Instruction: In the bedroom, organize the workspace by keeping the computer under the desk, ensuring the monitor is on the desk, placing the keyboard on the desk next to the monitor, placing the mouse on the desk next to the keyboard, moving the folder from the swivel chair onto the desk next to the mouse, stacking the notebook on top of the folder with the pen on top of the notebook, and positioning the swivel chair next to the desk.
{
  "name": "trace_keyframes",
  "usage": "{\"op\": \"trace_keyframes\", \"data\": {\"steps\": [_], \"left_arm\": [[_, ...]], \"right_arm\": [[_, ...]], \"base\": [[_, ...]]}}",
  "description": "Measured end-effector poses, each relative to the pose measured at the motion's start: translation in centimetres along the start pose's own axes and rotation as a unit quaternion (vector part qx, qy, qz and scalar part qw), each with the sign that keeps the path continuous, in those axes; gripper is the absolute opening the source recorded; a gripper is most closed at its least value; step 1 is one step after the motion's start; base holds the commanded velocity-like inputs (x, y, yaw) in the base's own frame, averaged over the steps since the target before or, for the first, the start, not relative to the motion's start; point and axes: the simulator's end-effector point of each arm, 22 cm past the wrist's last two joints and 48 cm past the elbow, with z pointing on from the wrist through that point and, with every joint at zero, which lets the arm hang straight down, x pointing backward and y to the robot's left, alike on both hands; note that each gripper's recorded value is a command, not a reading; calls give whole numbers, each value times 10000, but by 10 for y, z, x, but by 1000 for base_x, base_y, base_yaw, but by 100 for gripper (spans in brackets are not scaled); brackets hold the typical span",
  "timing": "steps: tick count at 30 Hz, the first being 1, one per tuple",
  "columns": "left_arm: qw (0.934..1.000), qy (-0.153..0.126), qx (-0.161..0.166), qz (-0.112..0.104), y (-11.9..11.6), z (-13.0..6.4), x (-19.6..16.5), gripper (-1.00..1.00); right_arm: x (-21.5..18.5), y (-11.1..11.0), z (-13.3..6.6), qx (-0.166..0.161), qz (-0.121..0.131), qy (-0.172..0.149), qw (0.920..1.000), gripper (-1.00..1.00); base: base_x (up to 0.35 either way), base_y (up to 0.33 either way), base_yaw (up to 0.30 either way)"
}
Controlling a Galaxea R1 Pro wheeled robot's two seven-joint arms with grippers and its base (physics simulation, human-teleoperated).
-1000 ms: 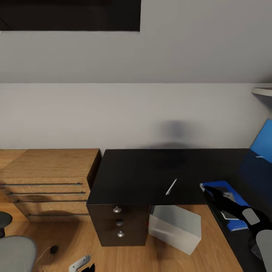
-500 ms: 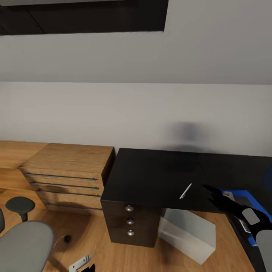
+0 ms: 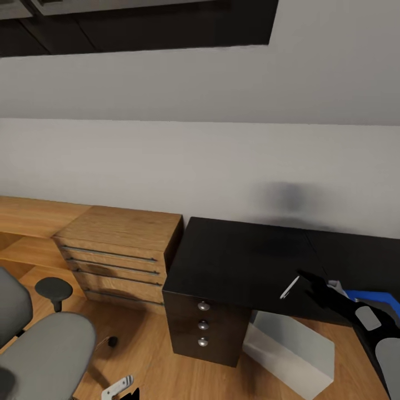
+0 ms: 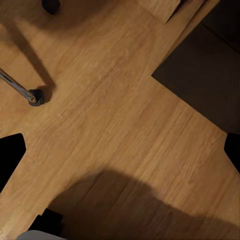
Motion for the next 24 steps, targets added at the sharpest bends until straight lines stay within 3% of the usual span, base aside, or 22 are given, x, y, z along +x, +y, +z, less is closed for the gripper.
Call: {"op": "trace_keyframes", "data": {"steps": [10, 14, 19, 20, 24], "left_arm": [[10000, 0, 0, 1, 0, 0, 0, 100], [10000, 8, 0, 1, 0, 0, 1, 100], [10000, 82, -2, 6, 0, 0, 8, 100], [9999, 112, -3, 9, 0, 0, 11, 100], [9999, 141, -5, 12, 0, 0, 14, 100]], "right_arm": [[1, 12, 0, -258, -69, 24, 9996, 100], [2, 8, 2, -144, -312, 15, 9994, 100], [14, -8, 14, 368, -910, 82, 9951, 100], [17, -14, 21, 659, -1158, 58, 9911, 100], [15, -14, 34, 1242, -1639, -120, 9785, 100]], "base": [[0, 0, 16], [0, 0, 2], [0, 0, 0], [0, 0, 0], [0, 0, 0]]}}
